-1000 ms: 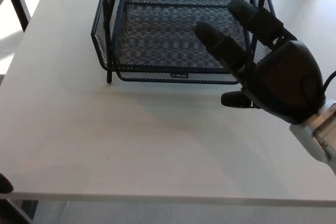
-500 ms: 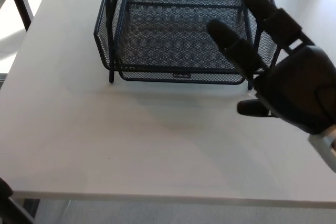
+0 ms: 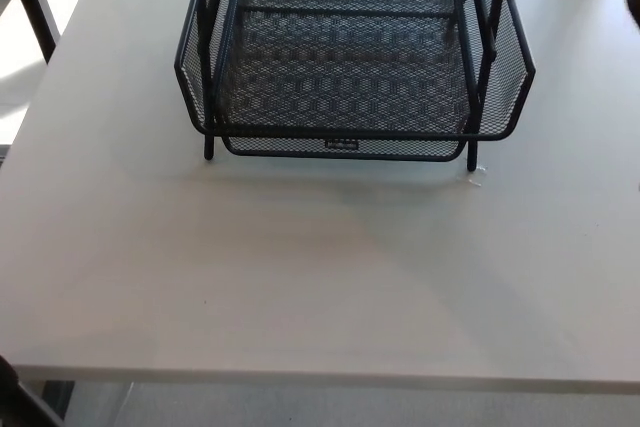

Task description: The robot uses its right hand to grab the drawer kept on the middle of the desk and pull it out towards the robot

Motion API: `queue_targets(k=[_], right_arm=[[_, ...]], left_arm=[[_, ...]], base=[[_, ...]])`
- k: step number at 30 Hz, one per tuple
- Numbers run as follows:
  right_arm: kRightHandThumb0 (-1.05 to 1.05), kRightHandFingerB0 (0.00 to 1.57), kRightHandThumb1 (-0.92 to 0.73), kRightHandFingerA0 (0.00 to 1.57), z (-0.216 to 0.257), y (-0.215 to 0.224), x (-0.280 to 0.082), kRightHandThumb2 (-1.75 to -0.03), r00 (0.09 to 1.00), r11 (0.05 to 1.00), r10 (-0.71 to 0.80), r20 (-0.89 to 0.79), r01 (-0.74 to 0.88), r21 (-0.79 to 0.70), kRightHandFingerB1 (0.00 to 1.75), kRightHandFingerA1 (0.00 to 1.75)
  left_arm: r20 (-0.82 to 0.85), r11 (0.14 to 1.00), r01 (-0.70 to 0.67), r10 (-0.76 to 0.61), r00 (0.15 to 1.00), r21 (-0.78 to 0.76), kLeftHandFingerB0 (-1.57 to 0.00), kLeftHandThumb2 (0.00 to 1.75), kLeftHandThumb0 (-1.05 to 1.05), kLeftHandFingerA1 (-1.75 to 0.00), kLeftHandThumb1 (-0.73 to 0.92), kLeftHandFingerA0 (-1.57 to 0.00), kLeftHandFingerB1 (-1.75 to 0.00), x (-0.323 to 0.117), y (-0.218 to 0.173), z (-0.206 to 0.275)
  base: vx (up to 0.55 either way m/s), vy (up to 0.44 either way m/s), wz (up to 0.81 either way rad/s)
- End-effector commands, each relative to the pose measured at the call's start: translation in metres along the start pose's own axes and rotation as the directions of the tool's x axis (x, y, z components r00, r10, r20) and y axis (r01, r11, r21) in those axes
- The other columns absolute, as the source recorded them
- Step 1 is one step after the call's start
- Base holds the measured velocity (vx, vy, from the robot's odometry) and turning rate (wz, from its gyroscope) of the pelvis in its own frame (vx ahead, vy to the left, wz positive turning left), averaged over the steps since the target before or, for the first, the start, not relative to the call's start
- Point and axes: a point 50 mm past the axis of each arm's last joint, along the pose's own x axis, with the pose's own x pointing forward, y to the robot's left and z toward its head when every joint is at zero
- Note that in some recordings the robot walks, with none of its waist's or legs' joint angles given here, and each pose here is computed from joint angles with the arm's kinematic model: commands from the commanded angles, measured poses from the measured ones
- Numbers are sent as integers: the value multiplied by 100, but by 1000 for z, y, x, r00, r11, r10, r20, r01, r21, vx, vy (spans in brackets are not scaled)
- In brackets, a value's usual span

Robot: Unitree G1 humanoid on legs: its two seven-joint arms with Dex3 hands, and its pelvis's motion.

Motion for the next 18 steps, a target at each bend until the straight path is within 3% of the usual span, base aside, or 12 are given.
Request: queue_targets(k=[1,4,6,7,8,9,12,13,15,16,17,18], right_arm=[[-103,6,-63,0,-40,-25,-27,-99,986,1000,-14,-165,10,-25,19,0],[-84,0,-52,0,-61,-26,-43,-97,966,997,27,-259,-43,-57,26,15],[-86,8,-53,4,-76,-25,-55,-95,952,994,-1,-307,-32,-104,29,18],[-91,8,-74,0,-86,-23,-65,-63,943,976,-56,-328,-18,-217,33,32],[-91,8,-74,0,-89,-22,-68,-63,939,969,-57,-339,-30,-245,33,32],[-91,8,-63,0,-97,-20,-75,-105,932,951,-66,-356,-49,-305,30,12],[-95,11,-70,3,-117,-13,-95,-111,895,927,-45,-443,-128,-351,29,12],[-84,0,-62,0,-124,-9,-102,-108,886,918,-61,-460,-131,-374,35,29],[-89,0,-67,10,-137,1,-122,-111,838,923,-30,-545,-186,-336,36,33],[-92,7,-87,5,-138,2,-125,-67,833,922,-33,-552,-189,-339,36,41],[-92,7,-87,5,-139,4,-130,-67,826,918,-37,-563,-194,-345,36,41],[-88,5,-67,6,-148,16,-151,-106,796,916,-53,-603,-202,-346,44,50]], left_arm=[[-5,1000,-18,18,1000,12,-78,57,-29,-82,59,-78,-56,-4,2,-4],[-7,1000,-18,18,1000,15,-77,58,-29,-82,59,-78,-55,-4,2,-4],[-6,1000,-17,17,1000,19,-77,58,-29,-82,59,-78,-56,-5,2,-3],[-10,1000,-18,18,1000,14,-78,58,-29,-82,58,-79,-56,-5,2,-3],[-10,1000,-20,20,1000,11,-78,58,-29,-82,58,-79,-56,-5,2,-3],[-9,1000,-16,17,1000,14,-78,58,-28,-81,59,-79,-55,-5,2,-3],[-15,1000,-8,9,1000,23,-77,58,-29,-79,60,-79,-53,-5,2,-3],[-12,1000,-19,19,1000,24,-77,58,-28,-80,59,-80,-54,-5,3,-3],[-16,999,-29,29,999,16,-79,57,-28,-80,58,-80,-54,-6,2,-4],[-13,999,-29,29,999,15,-79,57,-28,-82,58,-80,-54,-6,2,-4],[-10,1000,-29,29,1000,12,-79,57,-28,-82,58,-80,-54,-6,2,-4],[-7,1000,-29,29,1000,5,-78,57,-27,-82,58,-81,-54,-6,2,-4]], base=[[0,0,0],[0,0,0],[0,0,0],[0,0,0],[0,0,0],[0,0,0],[0,0,0],[0,0,0],[0,0,0],[0,0,0],[0,0,0],[0,0,0]])
